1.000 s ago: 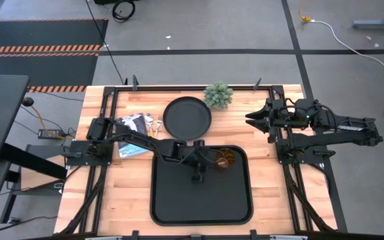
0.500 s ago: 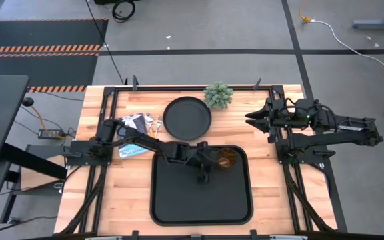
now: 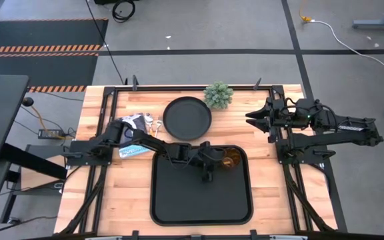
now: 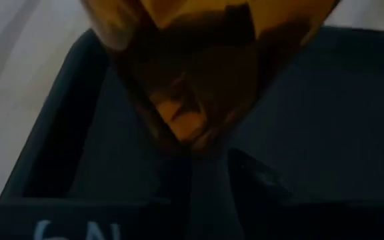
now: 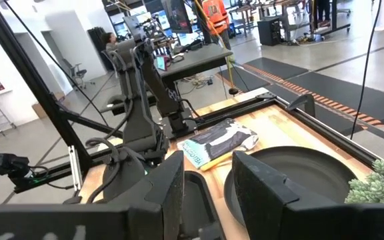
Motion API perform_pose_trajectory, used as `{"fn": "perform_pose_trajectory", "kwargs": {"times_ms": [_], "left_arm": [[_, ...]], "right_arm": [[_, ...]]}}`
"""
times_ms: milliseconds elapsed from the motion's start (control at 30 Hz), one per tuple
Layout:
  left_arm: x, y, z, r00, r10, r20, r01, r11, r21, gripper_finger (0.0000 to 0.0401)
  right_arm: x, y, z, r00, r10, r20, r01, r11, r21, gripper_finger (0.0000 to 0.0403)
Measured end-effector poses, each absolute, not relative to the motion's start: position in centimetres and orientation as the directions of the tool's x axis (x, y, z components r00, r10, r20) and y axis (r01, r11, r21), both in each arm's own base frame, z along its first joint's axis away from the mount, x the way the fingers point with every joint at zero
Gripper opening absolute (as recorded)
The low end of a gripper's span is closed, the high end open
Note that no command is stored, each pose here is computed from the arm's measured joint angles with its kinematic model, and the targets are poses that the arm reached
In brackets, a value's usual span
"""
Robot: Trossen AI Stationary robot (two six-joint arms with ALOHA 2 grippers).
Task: Pick and place plate/cup/fork/spoon on tray
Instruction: Put the yellow cup on the black serving tray, then put the black plate on the black serving tray
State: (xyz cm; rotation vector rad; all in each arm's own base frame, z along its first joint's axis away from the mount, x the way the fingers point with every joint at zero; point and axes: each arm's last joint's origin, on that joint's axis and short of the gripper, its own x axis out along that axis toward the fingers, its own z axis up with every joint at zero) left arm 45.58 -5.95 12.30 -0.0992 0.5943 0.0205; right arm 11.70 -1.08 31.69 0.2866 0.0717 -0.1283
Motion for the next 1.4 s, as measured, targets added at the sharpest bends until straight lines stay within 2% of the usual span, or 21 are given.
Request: {"fn": "perform_pose_trajectory", "kwargs": {"times_ms": [433, 700, 867, 1033, 1300, 1400], "left_arm": [[46.1, -5.8, 11.9, 0.862, -0.014, -0.507, -0.036, 0.995, -0.089, 0.0107], [44.6, -5.4, 16.3, 0.832, -0.01, -0.555, -0.002, 1.0, -0.022, 0.0088], [42.8, -5.4, 19.0, 0.8, 0.055, -0.598, -0.013, 0.997, 0.075, 0.0065], [39.7, -5.2, 19.5, 0.787, 0.088, -0.611, -0.025, 0.994, 0.111, 0.0044], [34.7, -4.1, 21.4, 0.835, 0.107, -0.54, -0.074, 0.994, 0.083, 0.0028], [33.2, -3.7, 22.1, 0.858, 0.123, -0.498, -0.086, 0.992, 0.096, 0.0027]], "right_arm": [[11.7, -1.1, 31.7, 0.989, -0.115, -0.089, 0.136, 0.951, 0.278, 0.0135], [11.7, -1.1, 31.7, 0.99, -0.111, -0.089, 0.131, 0.953, 0.272, 0.0135], [11.7, -1.1, 31.7, 0.99, -0.107, -0.088, 0.126, 0.957, 0.263, 0.0135], [11.7, -0.8, 31.8, 0.993, -0.088, -0.072, 0.104, 0.962, 0.253, 0.0135], [12.4, -0.7, 32.8, 0.997, -0.074, 0.025, 0.067, 0.974, 0.217, 0.0135], [13.3, -0.7, 32.7, 0.997, -0.074, 0.022, 0.068, 0.976, 0.205, 0.0135]]}}
